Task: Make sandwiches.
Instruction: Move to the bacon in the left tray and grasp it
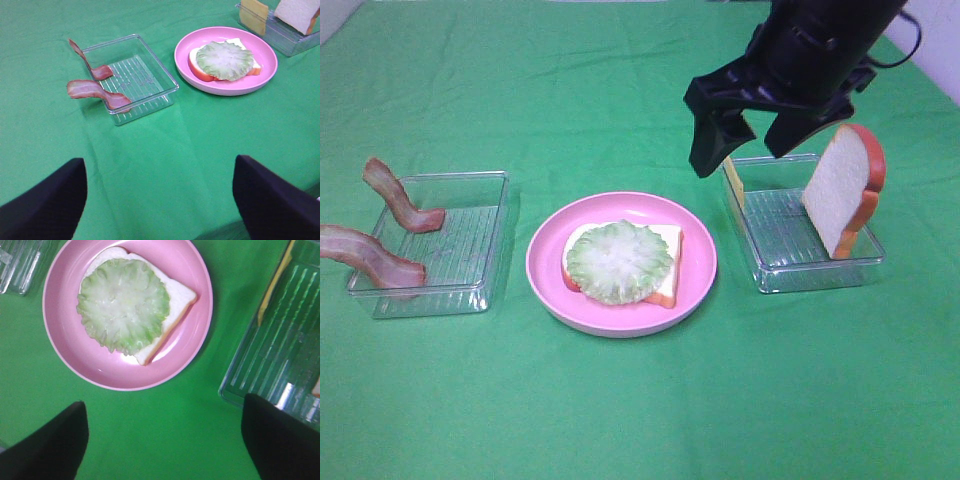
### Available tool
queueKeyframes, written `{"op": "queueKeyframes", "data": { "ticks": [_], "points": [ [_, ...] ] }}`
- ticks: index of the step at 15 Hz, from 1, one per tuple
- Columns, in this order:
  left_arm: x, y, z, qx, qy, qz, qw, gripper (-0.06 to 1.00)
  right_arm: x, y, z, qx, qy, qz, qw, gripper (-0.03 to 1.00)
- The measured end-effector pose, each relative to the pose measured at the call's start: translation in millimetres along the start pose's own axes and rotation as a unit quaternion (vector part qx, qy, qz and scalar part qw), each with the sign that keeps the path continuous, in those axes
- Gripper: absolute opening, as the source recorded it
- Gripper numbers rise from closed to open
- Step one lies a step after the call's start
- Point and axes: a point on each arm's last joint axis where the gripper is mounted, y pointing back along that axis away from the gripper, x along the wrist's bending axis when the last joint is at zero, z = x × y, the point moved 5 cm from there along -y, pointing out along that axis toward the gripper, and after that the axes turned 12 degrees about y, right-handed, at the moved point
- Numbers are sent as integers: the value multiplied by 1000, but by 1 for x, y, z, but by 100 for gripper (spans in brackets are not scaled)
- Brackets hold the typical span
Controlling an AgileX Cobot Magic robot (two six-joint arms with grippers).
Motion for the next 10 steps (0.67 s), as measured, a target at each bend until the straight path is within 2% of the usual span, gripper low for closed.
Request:
{"op": "queueKeyframes", "data": {
  "ticks": [4, 10],
  "points": [
    [0, 0, 0, 0, 0, 0, 1000, 76, 10, 37, -42, 1, 12, -15, 1000, 78],
    [0, 0, 0, 0, 0, 0, 1000, 76, 30, 79, -139, -15, 30, -40, 999, 78]
  ]
}}
